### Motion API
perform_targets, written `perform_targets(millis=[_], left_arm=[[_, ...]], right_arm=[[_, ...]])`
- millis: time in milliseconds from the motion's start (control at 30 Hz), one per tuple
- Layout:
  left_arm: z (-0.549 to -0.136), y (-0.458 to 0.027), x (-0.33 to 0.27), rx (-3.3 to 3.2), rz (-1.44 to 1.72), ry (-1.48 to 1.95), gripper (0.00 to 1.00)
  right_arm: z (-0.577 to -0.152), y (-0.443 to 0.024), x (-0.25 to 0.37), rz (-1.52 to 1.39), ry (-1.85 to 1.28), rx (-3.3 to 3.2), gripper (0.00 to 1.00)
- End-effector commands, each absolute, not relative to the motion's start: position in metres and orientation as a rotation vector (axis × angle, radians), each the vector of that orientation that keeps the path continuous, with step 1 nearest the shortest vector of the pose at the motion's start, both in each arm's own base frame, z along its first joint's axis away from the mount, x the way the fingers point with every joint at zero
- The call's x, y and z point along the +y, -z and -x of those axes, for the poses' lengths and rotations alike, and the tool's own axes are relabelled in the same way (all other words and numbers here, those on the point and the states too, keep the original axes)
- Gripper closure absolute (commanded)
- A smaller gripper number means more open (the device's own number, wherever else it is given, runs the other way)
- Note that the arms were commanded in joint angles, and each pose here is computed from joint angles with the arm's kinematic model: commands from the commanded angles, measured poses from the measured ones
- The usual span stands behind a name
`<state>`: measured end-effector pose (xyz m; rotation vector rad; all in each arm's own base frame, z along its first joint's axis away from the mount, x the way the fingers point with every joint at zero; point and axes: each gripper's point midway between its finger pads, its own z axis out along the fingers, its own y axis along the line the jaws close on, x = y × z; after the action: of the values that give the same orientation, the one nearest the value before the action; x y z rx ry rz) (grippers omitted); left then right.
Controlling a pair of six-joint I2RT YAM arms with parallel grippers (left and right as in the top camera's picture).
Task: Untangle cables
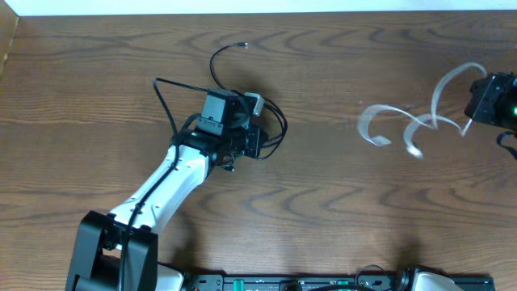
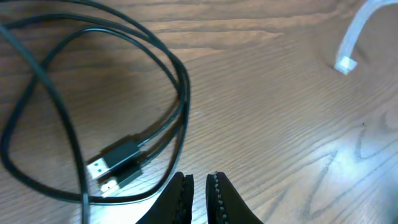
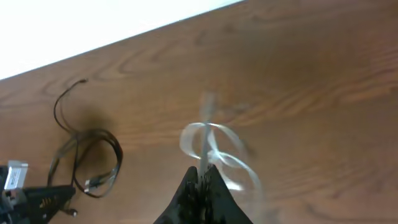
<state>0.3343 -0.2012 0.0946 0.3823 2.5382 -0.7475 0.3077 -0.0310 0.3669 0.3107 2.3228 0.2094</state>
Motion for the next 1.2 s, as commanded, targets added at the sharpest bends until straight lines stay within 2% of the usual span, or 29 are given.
perform_targets(millis=[0,167,400,567,933,1167], left_arm=[[-0.334,-0.101,-0.207,2.513,-0.402,0.718,0.86],[-0.332,-0.107,-0.224,2.477,-0.435,0.747,0.86],[-0.317,-0.101,-0.232,2.518,-0.478,0.751,0.86],[-0.314,-0.101,-0.231,2.530,-0.478,0.755,0.86],[-0.319,-0.109,-0.233,2.487,-0.482,0.761,0.87],[-0.321,-0.112,-0.235,2.470,-0.483,0.763,0.86]], right_arm=[[-0.294,-0.354,-0.026,-0.274,-0.202,2.403,0.99],[-0.274,-0.337,-0.024,-0.238,-0.119,2.521,0.99],[-0.249,-0.335,-0.089,-0.674,0.344,2.468,0.99],[-0.237,-0.349,-0.123,-0.911,0.559,2.300,0.99],[-0.239,-0.375,-0.175,-1.096,0.732,2.042,0.99],[-0.200,-0.354,-0.237,-1.372,0.859,2.028,0.99]])
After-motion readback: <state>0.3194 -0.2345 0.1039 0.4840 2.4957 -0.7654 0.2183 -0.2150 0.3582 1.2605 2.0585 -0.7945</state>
